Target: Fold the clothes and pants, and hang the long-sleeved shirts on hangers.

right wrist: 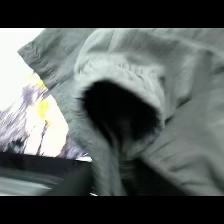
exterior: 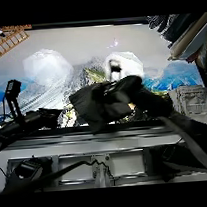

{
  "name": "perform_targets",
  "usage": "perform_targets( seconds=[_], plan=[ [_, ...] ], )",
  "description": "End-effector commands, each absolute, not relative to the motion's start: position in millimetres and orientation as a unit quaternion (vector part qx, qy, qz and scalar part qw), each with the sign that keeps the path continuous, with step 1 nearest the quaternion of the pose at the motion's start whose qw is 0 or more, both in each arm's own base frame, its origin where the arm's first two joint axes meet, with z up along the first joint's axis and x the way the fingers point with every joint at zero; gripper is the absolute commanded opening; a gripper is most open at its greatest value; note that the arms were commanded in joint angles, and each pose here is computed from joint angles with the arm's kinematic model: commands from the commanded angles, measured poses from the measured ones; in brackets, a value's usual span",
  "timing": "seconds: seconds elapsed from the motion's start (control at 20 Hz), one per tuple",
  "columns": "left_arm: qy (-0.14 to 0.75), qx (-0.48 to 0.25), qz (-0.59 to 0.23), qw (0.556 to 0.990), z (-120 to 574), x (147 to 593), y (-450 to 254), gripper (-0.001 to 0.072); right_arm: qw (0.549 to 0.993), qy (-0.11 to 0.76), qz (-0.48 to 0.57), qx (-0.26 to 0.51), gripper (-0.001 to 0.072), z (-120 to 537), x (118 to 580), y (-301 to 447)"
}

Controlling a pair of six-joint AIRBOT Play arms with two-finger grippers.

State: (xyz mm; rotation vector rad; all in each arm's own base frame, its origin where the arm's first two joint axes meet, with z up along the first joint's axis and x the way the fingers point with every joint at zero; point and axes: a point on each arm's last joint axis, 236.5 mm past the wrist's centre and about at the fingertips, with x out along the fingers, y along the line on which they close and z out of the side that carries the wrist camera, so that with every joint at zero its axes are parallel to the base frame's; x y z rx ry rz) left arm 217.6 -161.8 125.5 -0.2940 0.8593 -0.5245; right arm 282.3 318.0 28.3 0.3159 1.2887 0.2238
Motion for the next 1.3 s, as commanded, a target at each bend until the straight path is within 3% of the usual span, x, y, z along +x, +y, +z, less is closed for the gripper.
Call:
perform_targets(
  seconds=[0.0, 0.1, 0.3, 0.4, 0.45, 0.5, 0.55, 0.7, 0.8, 1.25],
  plan=[
    [0.428, -0.134, -0.222, 0.866, 116, 213, -148, 0.0005, 0.77, 0.609, 0.159, 0.102, 0.0427, 3, 248, 365],
    [0.428, -0.127, -0.216, 0.868, 114, 213, -145, 0.0005, 0.784, 0.597, 0.155, 0.065, 0.0427, 12, 252, 347],
    [0.434, -0.124, -0.213, 0.867, 111, 215, -144, 0.0018, 0.834, 0.543, 0.096, 0.013, 0.0427, 46, 319, 254],
    [0.438, -0.123, -0.212, 0.865, 108, 216, -145, 0.002, 0.835, 0.546, 0.072, 0.004, 0.0428, 49, 350, 197],
    [0.44, -0.123, -0.211, 0.864, 107, 217, -145, 0.0072, 0.827, 0.557, 0.08, 0.005, 0.0431, 44, 359, 176],
    [0.441, -0.123, -0.211, 0.864, 106, 217, -145, 0.0192, 0.813, 0.572, 0.104, 0.017, 0.0477, 38, 365, 160],
    [0.442, -0.123, -0.211, 0.863, 106, 217, -145, 0.0234, 0.797, 0.587, 0.137, 0.038, 0.0534, 32, 368, 152],
    [0.445, -0.123, -0.209, 0.862, 104, 220, -146, 0.0234, 0.742, 0.617, 0.221, 0.141, 0.0631, 13, 374, 139],
    [0.446, -0.124, -0.208, 0.862, 102, 222, -146, 0.0234, 0.706, 0.631, 0.253, 0.198, 0.0638, -1, 375, 138],
    [0.402, -0.144, -0.2, 0.882, 110, 258, -152, 0.0232, 0.628, 0.673, 0.303, 0.246, 0.0637, -80, 373, 180]
  ],
)
